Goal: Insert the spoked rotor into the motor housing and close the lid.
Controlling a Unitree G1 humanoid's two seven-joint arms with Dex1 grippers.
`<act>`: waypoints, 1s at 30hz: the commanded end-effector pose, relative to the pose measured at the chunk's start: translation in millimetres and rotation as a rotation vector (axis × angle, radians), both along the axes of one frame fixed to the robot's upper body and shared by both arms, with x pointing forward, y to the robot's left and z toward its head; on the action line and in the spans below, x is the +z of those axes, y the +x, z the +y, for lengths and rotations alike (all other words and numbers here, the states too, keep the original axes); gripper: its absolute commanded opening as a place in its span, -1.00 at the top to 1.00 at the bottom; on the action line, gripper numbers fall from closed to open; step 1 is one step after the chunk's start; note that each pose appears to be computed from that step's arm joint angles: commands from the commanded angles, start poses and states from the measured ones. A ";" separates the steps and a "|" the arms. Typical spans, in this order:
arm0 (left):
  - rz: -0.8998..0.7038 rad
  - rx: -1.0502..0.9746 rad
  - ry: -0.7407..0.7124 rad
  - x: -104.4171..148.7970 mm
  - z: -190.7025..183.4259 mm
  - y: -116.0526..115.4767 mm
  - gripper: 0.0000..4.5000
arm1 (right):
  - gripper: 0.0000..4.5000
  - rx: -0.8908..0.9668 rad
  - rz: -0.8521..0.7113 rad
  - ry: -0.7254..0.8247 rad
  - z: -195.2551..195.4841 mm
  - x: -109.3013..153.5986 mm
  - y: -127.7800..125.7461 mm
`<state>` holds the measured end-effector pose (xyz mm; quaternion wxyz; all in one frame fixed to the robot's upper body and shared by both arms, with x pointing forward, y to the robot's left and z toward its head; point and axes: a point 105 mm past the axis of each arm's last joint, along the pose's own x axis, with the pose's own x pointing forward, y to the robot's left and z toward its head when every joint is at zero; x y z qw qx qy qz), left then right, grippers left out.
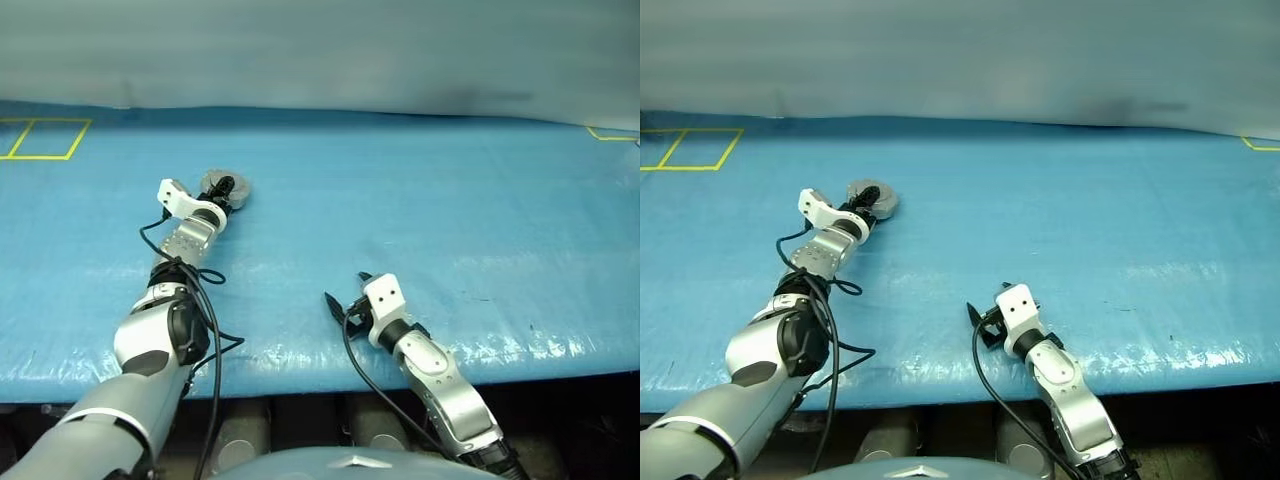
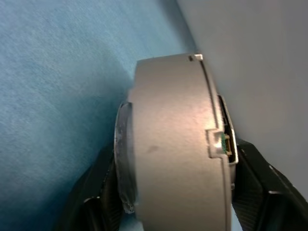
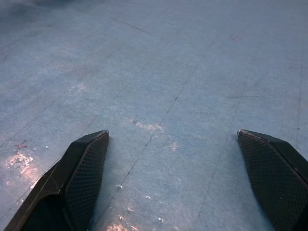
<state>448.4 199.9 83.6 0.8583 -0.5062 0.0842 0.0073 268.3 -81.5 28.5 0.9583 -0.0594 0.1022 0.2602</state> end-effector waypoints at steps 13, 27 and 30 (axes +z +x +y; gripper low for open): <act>0.111 0.043 0.078 -27.5 34.3 -60.2 -0.99 | -1.00 0.110 0.027 0.057 22.1 11.3 0.4; -0.139 -0.222 0.781 -9.3 0.0 -158.0 -0.99 | -1.00 -0.007 -0.061 0.168 -0.9 30.1 2.5; -0.186 -0.186 0.918 -6.9 1.0 -167.8 -0.99 | -1.00 -0.014 -0.082 0.195 -1.9 34.5 4.2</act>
